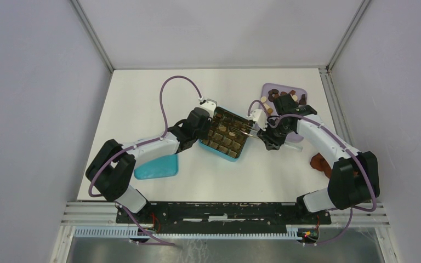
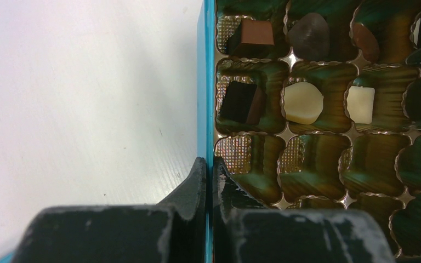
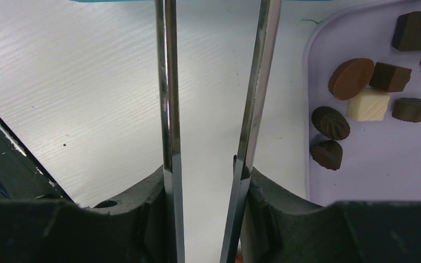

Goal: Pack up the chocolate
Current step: Place the fake chocolate in the packing box.

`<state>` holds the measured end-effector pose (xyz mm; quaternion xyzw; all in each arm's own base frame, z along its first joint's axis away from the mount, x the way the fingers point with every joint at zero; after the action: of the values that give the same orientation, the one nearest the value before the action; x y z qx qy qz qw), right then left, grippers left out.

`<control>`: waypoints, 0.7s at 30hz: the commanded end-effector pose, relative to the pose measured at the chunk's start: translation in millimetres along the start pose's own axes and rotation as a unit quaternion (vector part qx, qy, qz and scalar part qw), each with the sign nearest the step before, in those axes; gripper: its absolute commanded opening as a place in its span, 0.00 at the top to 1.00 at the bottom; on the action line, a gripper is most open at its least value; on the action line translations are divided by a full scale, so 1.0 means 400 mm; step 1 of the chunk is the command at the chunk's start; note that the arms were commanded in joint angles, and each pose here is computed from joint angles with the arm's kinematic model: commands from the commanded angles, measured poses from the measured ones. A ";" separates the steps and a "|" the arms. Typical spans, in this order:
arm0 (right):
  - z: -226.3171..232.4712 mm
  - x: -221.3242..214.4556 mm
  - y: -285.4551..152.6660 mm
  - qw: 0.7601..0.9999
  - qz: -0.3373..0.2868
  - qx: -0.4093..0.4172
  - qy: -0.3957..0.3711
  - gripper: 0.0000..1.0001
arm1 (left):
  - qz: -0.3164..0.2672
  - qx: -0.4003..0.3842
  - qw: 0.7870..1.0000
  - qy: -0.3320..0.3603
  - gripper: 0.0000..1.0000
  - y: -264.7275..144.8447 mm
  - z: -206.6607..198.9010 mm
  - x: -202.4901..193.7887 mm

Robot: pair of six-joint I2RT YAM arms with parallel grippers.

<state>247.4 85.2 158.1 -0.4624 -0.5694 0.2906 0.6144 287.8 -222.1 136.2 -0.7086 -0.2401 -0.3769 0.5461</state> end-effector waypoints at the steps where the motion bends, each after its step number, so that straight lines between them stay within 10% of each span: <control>1: -0.031 0.060 -0.072 0.998 -0.058 -0.033 -0.007 0.58 | -0.057 -0.020 0.997 -0.037 0.98 -0.018 -0.023 0.078; 21: -0.142 -0.258 -0.177 0.986 -0.002 -0.089 0.138 0.58 | -0.051 -0.019 0.998 -0.038 0.98 -0.010 -0.023 0.069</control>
<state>277.4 -37.4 192.0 -0.5477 -0.5066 0.1415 0.6507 287.7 -222.0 136.2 -0.7086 -0.2400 -0.3768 0.5462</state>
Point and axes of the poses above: each gripper's point midway between its finger pads, its own y axis out along the fingers, its own z axis along the line the jaws close on, x = y × z, the point moved 7 cm from there along -y, back along the fingers, and after that the axes turned 13 degrees about -y, right-handed, at the moved point
